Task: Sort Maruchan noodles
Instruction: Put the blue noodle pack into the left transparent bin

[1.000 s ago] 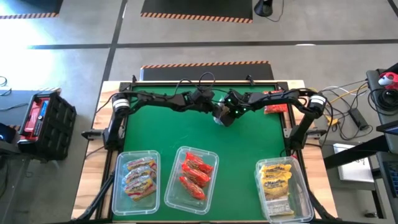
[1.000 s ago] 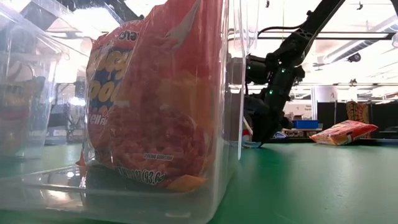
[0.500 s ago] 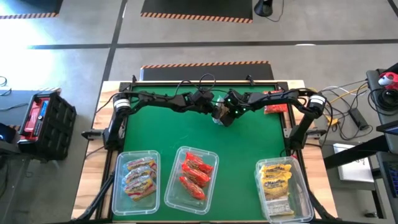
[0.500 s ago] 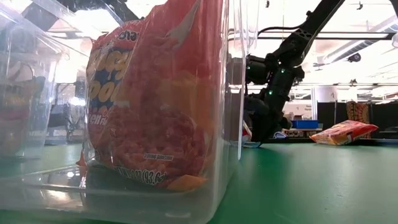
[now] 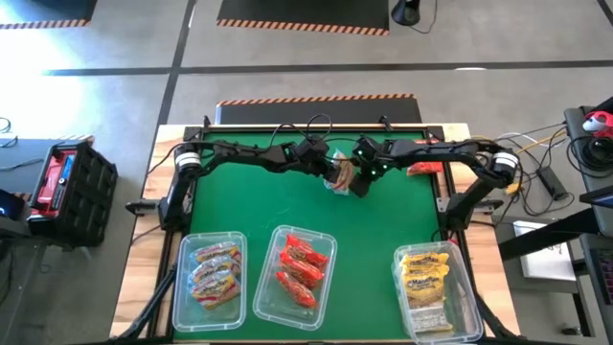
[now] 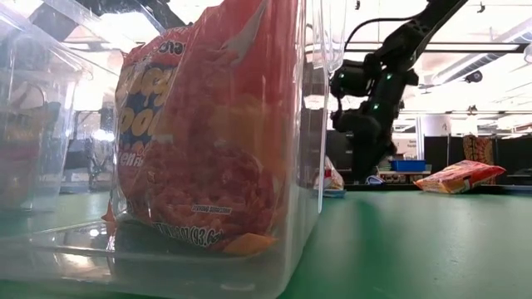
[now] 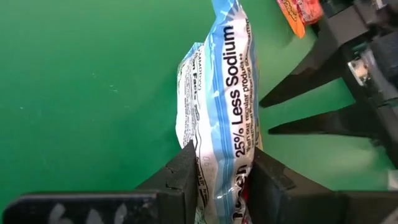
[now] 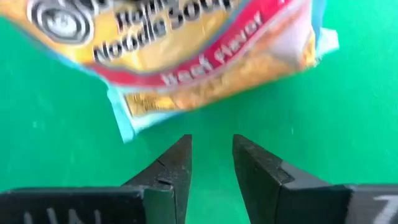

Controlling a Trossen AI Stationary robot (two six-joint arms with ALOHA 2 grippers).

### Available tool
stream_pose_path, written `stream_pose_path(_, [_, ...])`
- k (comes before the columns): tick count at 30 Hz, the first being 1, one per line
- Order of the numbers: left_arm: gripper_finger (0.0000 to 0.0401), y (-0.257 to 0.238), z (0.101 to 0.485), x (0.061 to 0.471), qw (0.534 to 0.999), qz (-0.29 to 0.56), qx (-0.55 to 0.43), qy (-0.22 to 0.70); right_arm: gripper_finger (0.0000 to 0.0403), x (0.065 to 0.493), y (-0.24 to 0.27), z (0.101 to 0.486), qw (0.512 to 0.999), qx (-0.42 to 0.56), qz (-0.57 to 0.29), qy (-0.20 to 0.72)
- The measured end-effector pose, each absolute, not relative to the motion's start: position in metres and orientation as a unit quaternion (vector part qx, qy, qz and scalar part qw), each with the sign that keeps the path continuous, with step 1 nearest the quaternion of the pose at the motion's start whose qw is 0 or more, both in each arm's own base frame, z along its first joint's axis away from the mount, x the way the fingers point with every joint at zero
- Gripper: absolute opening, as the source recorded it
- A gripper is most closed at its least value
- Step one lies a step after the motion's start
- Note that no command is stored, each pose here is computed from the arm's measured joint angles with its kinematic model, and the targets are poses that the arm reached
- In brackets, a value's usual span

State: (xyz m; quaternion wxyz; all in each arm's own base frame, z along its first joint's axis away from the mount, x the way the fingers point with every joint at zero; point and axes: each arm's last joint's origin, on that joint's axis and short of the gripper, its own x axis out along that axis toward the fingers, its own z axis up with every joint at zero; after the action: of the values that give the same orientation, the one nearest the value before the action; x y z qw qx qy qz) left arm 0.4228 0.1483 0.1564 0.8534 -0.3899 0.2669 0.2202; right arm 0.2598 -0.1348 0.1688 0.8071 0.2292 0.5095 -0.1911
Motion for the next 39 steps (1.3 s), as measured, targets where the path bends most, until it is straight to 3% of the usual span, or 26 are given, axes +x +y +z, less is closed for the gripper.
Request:
stream_pose_path(6, [0.0081, 0.148, 0.164, 0.421, 0.852, 0.197, -0.406, 0.267, 0.0116, 0.246, -0.128, 0.184, 0.798, 0.229, -0.189, 0.525])
stream_pose_path(16, [0.008, 0.149, 0.202, 0.405, 0.875, 0.153, -0.362, 0.281, 0.0116, 0.223, -0.116, 0.189, 0.787, 0.261, -0.229, 0.51])
stream_pose_path(25, [0.008, 0.135, 0.251, 0.379, 0.895, 0.062, -0.326, 0.299, 0.0107, 0.204, -0.101, 0.189, 0.783, 0.3, -0.251, 0.484])
stream_pose_path(33, [0.008, 0.096, 0.302, 0.331, 0.865, 0.014, -0.343, 0.367, 0.0096, 0.2, -0.096, 0.199, 0.803, 0.28, -0.236, 0.471])
stream_pose_path(39, [0.008, 0.039, 0.346, 0.283, 0.831, 0.006, -0.387, 0.399, 0.0094, 0.194, -0.091, 0.199, 0.809, 0.268, -0.213, 0.478])
